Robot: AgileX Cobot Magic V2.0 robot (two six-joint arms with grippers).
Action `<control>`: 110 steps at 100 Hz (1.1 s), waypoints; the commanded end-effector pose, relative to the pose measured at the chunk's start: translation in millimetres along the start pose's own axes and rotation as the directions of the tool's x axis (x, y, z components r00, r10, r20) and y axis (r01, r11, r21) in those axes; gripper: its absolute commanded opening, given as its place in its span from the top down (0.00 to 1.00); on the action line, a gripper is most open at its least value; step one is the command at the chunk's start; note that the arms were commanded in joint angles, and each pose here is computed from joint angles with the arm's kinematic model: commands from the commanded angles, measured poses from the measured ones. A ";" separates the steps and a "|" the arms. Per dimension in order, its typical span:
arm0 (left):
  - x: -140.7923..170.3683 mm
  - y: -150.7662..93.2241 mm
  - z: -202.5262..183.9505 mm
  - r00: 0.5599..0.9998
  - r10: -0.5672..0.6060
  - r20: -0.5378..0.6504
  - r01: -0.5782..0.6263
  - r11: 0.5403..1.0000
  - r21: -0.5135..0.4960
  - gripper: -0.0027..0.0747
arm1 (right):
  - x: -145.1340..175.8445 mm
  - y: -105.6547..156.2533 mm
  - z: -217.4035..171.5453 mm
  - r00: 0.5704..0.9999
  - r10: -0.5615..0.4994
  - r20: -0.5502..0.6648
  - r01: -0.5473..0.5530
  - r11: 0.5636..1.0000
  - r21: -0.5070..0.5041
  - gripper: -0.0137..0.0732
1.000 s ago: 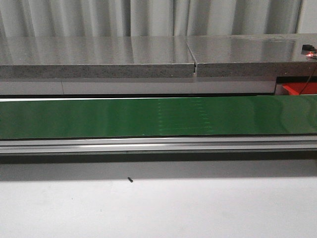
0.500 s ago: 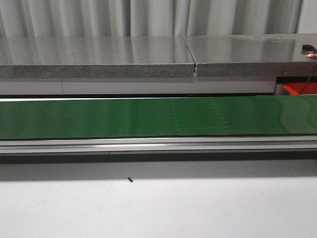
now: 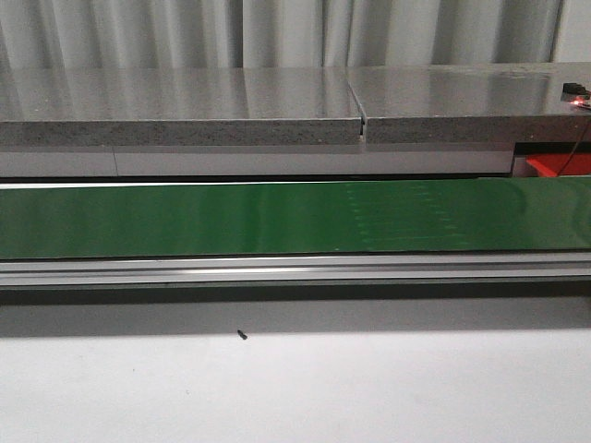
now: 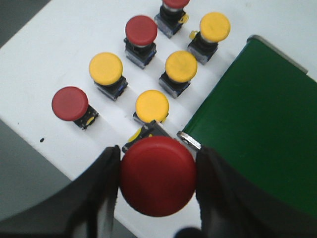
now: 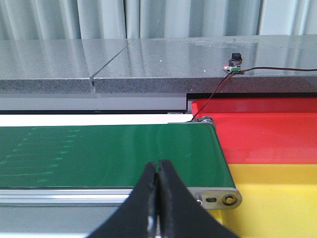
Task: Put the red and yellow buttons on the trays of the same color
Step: 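Lower the red button onto the green belt and open the left gripper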
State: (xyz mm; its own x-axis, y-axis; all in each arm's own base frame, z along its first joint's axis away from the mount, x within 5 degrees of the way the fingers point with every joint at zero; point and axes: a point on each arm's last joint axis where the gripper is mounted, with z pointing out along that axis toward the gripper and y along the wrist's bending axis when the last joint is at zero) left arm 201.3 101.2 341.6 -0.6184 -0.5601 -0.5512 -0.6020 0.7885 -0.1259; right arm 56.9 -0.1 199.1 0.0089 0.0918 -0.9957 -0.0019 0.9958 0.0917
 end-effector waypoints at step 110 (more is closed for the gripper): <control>-27.3 -96.7 84.5 0.970 0.231 -0.069 -0.219 0.963 0.155 0.45 | -13.1 1.3 -2.7 0.994 -0.011 0.109 0.011 1.000 -0.007 0.95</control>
State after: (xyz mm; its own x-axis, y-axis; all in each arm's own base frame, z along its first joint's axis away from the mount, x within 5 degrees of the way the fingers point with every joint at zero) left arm 316.5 62.7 276.1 -0.8236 -0.3895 -0.4124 -0.3814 0.9183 -0.1056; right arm 56.9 -0.1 199.1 0.0089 0.0918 -0.9957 -0.0019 0.9958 0.0917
